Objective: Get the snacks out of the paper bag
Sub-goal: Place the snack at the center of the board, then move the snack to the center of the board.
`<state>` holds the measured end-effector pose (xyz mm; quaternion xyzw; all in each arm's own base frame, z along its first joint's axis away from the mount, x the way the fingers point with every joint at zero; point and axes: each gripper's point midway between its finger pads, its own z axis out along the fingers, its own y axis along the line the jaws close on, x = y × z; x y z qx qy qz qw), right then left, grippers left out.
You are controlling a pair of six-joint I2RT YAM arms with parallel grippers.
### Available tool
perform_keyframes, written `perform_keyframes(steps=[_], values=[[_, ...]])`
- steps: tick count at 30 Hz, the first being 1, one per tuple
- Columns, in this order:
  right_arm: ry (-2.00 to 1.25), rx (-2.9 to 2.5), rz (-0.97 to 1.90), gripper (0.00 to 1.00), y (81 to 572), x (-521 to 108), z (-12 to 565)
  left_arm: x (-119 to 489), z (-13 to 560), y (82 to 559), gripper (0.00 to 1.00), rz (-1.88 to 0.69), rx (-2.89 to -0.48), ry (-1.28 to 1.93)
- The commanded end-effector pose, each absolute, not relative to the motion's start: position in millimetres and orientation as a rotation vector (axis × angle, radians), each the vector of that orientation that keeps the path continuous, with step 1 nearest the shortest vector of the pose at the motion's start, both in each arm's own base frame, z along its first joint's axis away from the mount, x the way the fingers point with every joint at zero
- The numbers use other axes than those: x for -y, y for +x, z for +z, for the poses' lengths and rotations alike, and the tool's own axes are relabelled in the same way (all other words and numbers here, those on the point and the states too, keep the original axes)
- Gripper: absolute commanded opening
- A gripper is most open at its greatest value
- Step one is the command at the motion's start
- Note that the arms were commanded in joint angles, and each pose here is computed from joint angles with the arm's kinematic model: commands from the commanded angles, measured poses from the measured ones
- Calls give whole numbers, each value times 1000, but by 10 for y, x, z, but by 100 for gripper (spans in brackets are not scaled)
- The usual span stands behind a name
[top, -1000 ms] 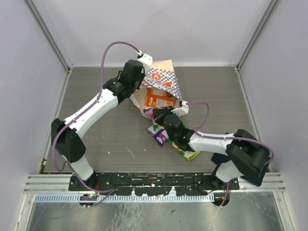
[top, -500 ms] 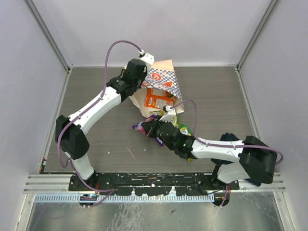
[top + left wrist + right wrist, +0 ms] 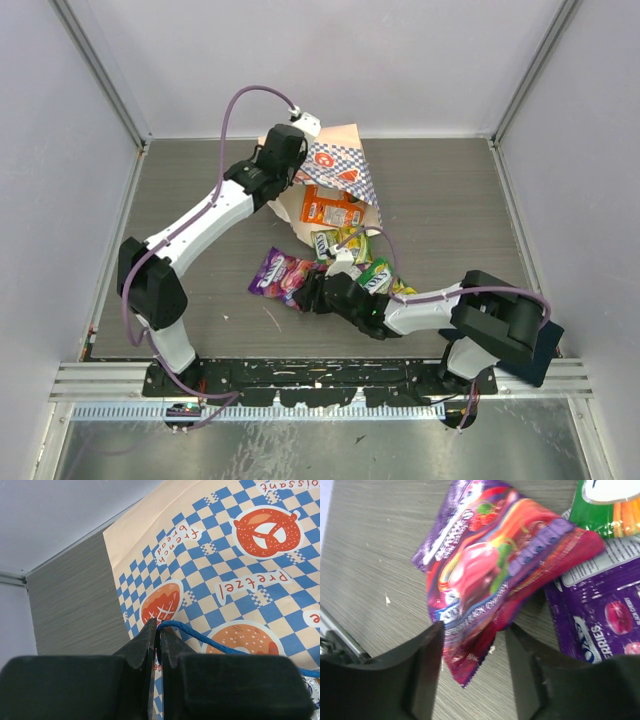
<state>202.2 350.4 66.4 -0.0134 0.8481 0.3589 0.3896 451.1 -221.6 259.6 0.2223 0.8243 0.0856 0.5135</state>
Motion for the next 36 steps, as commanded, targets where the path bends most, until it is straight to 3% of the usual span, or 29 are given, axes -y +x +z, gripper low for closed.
perform_keyframes(steps=[1, 4, 8, 12, 20, 26, 30, 36], values=[[-4, -2084, 950, 73, 2093, -3510, 951, 2047, 2809, 4481, 9, 226, -1942, 450], [36, -2017, 860, 91, 2235, -3306, 1147, 2044, 2817, 4444, 10, 210, -1944, 443], [214, -1870, 825, 97, 2468, -2970, 1554, 2055, 2848, 4373, 10, 165, -1942, 435], [474, -1758, 932, 94, 2875, -2720, 1740, 2129, 2871, 4313, 9, 89, -1938, 430], [616, -1721, 942, 80, 3669, -2759, 1620, 2341, 2946, 4251, 3, 60, -1935, 454], [697, -1735, 871, 81, 4121, -2650, 1278, 2475, 2930, 4217, 3, 47, -1924, 474], [706, -1801, 850, 84, 4198, -2752, 1028, 2527, 2935, 4228, 3, 42, -1922, 478], [739, -1920, 822, 85, 3921, -2907, 731, 2513, 2891, 4249, 4, 68, -1922, 485]])
